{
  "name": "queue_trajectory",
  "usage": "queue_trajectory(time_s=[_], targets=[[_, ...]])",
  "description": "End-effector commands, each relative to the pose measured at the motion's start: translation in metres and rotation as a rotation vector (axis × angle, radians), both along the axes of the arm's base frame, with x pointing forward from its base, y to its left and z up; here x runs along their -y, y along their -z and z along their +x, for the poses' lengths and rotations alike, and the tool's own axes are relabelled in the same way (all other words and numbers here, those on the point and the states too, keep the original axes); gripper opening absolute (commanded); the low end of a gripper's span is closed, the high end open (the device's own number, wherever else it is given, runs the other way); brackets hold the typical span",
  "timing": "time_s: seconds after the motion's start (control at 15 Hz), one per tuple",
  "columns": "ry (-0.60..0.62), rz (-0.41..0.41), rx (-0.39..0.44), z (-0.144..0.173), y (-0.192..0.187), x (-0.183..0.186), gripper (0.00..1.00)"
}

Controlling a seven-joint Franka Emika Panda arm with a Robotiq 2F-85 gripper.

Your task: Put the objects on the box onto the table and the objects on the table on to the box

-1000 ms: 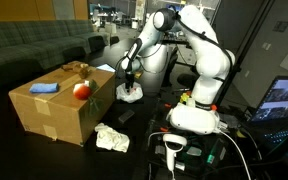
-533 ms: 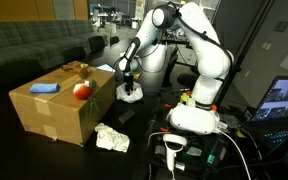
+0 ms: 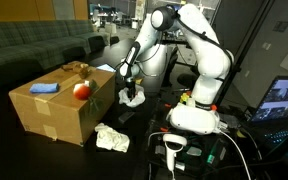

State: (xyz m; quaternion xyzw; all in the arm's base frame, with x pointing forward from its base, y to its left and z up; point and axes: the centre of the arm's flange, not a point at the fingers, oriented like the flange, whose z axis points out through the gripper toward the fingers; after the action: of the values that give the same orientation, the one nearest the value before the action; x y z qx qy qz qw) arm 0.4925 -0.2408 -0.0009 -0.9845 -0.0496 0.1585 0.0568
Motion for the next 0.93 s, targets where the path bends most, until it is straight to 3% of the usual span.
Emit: queue_trajectory(time_s=[0.0,0.53,0.6,0.73,0.87], targets=[[0.027,0.023,0.006,0.004,0.012,-0.007,1.00],[0.124,0.065,-0.018,0.025,0.055,-0.026,1.00],[0.131,0.065,-0.022,0.026,0.056,-0.027,0.75],[0.137,0.066,-0.030,0.028,0.056,-0.027,0.67],[0.136,0.064,-0.042,0.031,0.050,-0.026,0.50]])
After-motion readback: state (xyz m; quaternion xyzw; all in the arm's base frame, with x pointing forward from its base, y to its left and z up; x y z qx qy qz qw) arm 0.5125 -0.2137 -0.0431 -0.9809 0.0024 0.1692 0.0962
